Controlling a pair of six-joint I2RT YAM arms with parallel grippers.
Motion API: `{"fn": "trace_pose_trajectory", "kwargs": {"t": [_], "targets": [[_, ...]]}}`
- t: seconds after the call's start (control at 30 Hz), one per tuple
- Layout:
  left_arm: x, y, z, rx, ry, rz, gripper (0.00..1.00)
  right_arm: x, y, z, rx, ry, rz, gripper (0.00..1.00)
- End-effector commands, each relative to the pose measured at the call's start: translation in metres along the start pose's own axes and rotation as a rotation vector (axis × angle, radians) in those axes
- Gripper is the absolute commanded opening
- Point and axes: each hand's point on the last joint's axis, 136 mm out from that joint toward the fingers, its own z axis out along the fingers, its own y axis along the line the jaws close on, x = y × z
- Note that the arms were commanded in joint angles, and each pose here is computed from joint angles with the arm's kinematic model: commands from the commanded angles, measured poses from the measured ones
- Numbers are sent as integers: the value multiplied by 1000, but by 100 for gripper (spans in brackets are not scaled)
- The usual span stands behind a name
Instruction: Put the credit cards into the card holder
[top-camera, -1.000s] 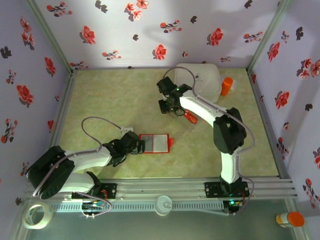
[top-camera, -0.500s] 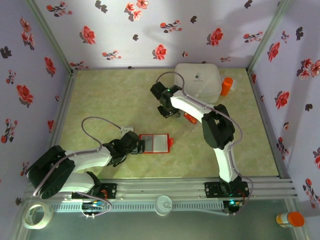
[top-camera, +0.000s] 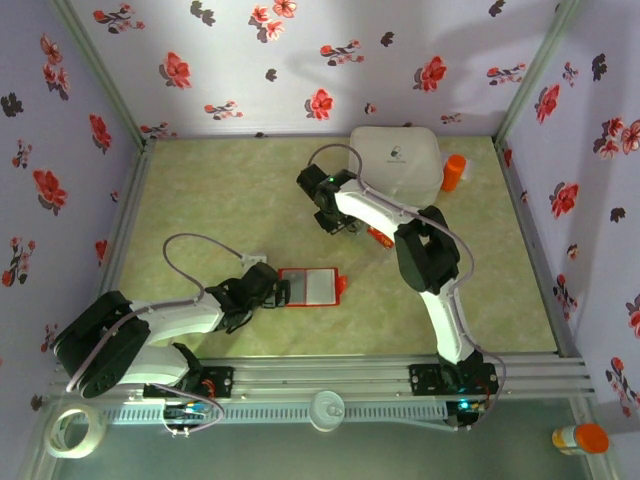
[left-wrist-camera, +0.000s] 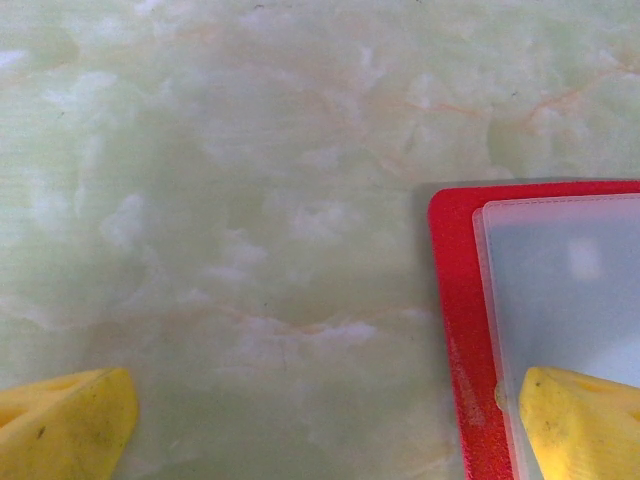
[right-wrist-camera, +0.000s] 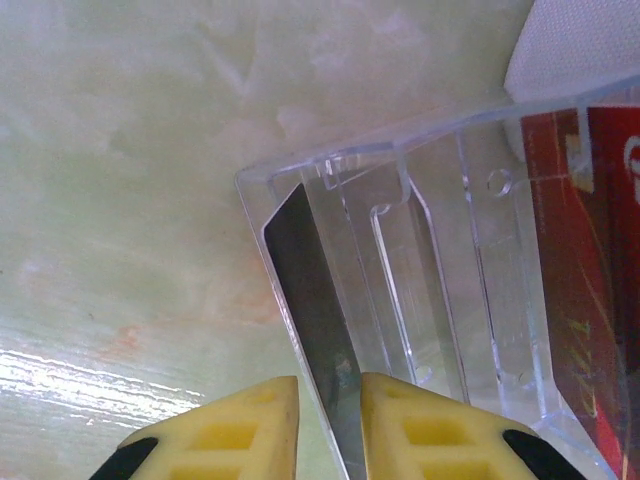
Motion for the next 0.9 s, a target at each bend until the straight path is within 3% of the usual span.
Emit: {"fn": "trace_pose_trajectory", "kwargs": {"t": [0.0, 0.4, 0.87], "targets": [[23, 9, 6, -22, 77, 3, 100, 0, -2, 3, 34, 21, -29, 22], [22, 9, 6, -22, 75, 3, 100, -1, -3, -1, 33, 16, -72, 1], [22, 10, 4, -22, 73, 3, 100, -29, 21, -97, -56, -221, -151, 0]]}}
